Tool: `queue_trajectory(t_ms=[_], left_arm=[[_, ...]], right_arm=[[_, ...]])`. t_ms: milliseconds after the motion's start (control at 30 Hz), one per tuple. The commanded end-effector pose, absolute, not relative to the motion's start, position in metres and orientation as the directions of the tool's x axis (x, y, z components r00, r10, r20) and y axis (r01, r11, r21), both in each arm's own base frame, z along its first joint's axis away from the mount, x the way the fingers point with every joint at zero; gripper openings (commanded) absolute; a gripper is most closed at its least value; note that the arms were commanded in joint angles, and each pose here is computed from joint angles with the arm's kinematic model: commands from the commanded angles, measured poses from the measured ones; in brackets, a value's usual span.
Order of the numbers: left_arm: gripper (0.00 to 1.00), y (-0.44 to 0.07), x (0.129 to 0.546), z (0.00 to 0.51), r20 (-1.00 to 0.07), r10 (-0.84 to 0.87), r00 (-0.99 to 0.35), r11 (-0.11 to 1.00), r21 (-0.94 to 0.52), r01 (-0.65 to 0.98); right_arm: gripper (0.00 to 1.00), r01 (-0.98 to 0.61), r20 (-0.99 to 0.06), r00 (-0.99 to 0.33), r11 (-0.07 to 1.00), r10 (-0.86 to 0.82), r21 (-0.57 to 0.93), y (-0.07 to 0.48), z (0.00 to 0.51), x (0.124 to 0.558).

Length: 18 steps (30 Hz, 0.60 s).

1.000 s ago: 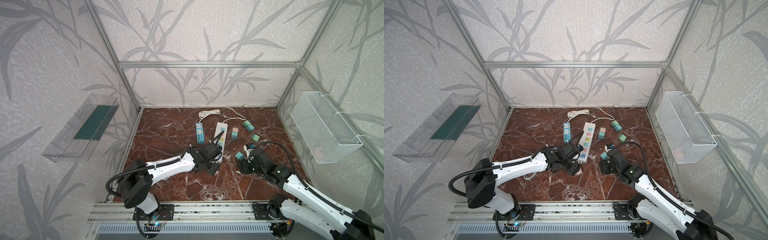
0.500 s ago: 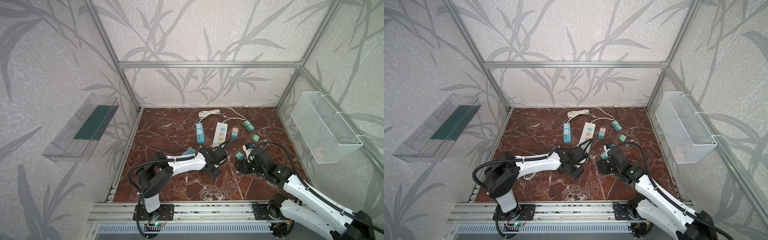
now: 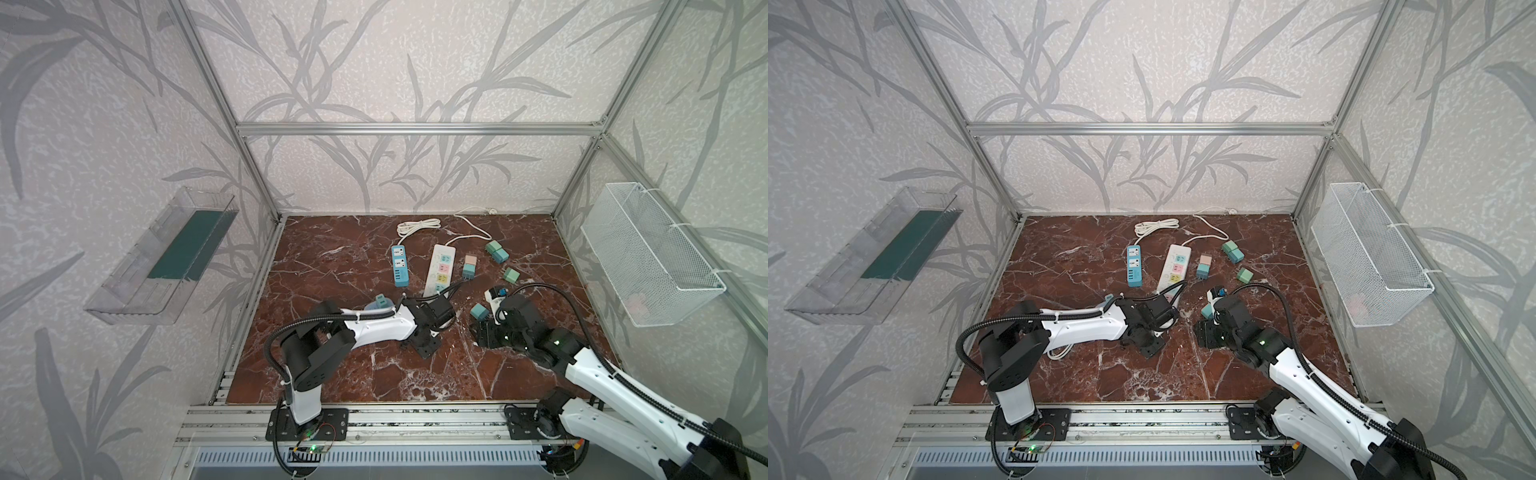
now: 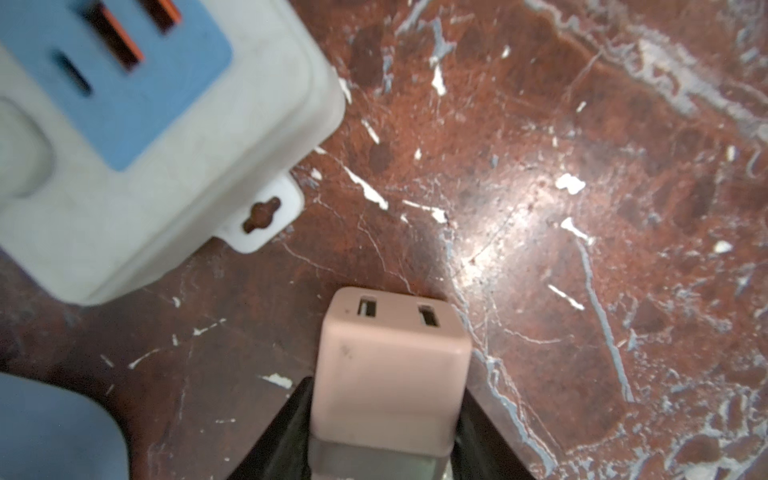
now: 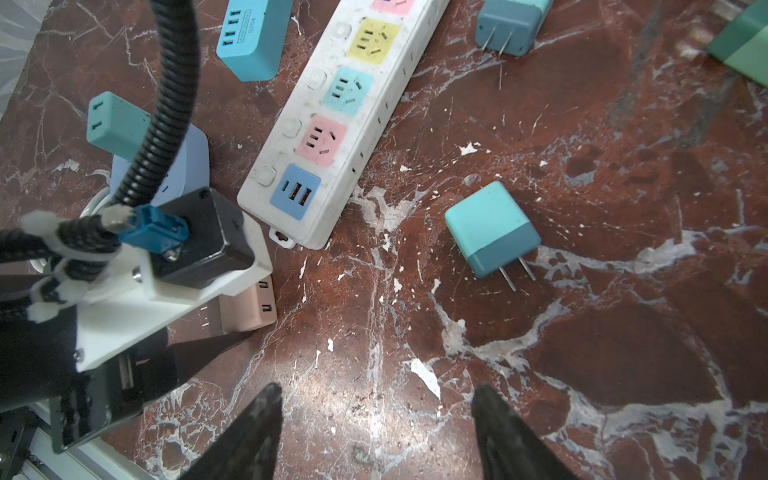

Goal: Insert the plug
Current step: 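Grasp the pink adapter with the left gripper beside the white strip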

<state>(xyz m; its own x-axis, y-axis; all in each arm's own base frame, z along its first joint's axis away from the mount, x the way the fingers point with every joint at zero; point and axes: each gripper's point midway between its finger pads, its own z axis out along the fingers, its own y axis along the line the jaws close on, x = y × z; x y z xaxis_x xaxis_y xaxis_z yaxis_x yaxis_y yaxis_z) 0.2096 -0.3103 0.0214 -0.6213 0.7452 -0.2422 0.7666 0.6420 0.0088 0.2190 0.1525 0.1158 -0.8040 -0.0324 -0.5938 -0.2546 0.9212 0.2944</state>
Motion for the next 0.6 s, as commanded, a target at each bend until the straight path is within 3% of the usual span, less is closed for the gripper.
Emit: queue_trajectory(t_ms=[0,433,567], left_arm=[[0.48,-0.315,0.212,0.020,-0.257,0.749,-0.610,0.632,0.001,0.775],[0.57,-0.320,0.213,0.012,-0.260,0.749,-0.609,0.629,-0.006,0.777],[0.45,-0.317,0.213,0.009,-0.251,0.748,-0.614,0.636,0.005,0.772]], right_arm=[[0.72,-0.263,-0.613,-0.789,0.920,-0.031,0.292,0.153,0.128,0.223],[0.72,-0.255,-0.613,-0.790,0.923,-0.026,0.289,0.150,0.129,0.221],[0.72,-0.250,-0.616,-0.788,0.925,-0.023,0.286,0.148,0.131,0.220]])
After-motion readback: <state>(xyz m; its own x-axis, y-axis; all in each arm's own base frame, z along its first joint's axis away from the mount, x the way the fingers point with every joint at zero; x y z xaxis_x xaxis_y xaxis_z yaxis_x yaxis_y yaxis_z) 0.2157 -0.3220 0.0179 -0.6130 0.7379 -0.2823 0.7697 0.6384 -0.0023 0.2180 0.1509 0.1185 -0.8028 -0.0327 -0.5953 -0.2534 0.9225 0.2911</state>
